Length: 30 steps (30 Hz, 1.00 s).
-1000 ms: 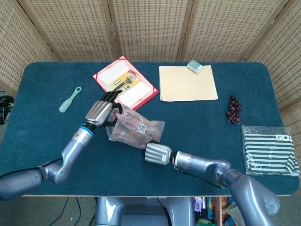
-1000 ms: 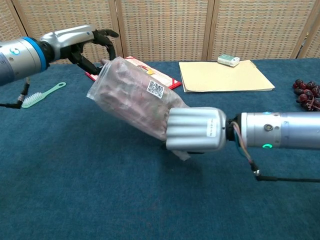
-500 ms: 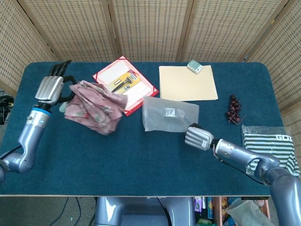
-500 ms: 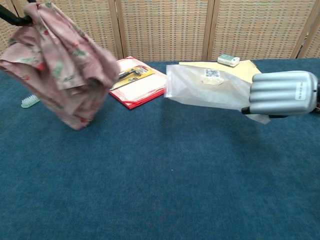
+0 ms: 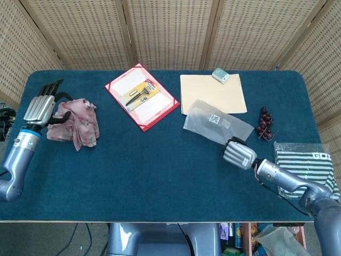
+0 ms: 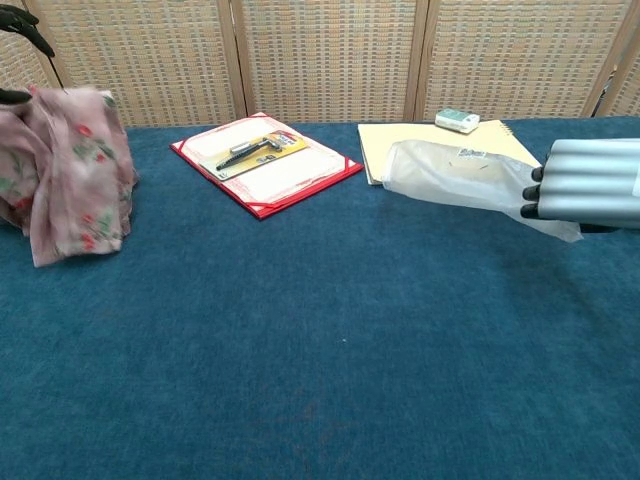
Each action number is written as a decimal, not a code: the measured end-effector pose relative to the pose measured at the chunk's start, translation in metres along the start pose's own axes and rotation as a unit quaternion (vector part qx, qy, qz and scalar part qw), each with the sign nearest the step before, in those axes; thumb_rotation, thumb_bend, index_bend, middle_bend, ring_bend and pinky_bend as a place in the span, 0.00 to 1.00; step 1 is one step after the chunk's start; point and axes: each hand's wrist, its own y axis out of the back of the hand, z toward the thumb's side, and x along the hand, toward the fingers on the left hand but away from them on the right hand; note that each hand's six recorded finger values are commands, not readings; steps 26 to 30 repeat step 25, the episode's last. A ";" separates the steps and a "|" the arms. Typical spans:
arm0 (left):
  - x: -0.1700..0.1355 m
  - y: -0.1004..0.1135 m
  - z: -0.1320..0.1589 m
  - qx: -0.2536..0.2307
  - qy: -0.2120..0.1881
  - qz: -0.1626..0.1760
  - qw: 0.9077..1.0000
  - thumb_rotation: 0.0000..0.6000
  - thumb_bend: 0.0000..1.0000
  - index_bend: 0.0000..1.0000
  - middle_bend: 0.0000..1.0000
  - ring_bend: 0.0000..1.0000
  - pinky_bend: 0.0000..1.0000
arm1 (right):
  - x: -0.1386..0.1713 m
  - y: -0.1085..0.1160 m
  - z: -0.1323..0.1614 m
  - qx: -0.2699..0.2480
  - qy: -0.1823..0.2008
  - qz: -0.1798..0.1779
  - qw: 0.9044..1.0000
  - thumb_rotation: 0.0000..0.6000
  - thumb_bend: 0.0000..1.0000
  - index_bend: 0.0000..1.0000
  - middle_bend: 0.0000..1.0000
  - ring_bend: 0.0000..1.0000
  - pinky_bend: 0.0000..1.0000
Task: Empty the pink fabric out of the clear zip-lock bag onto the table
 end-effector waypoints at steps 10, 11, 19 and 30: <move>-0.058 0.026 -0.001 0.006 -0.025 0.068 0.997 1.00 0.02 0.00 0.00 0.00 0.00 | 0.029 0.028 0.001 -0.164 -0.145 0.001 0.976 1.00 0.00 0.00 0.00 0.00 0.00; -0.066 0.028 -0.003 0.008 -0.023 0.077 0.997 1.00 0.02 0.00 0.00 0.00 0.00 | 0.034 0.033 0.001 -0.186 -0.159 -0.001 0.970 1.00 0.00 0.00 0.00 0.00 0.00; -0.146 0.021 -0.025 0.039 0.020 0.125 0.991 1.00 0.02 0.00 0.00 0.00 0.00 | 0.099 0.050 -0.006 -0.358 -0.308 0.013 0.881 1.00 0.00 0.00 0.00 0.00 0.00; -0.202 -0.019 -0.035 0.065 0.068 0.079 0.992 1.00 0.02 0.00 0.00 0.00 0.00 | 0.145 0.047 0.004 -0.424 -0.373 0.019 0.825 1.00 0.00 0.00 0.00 0.00 0.00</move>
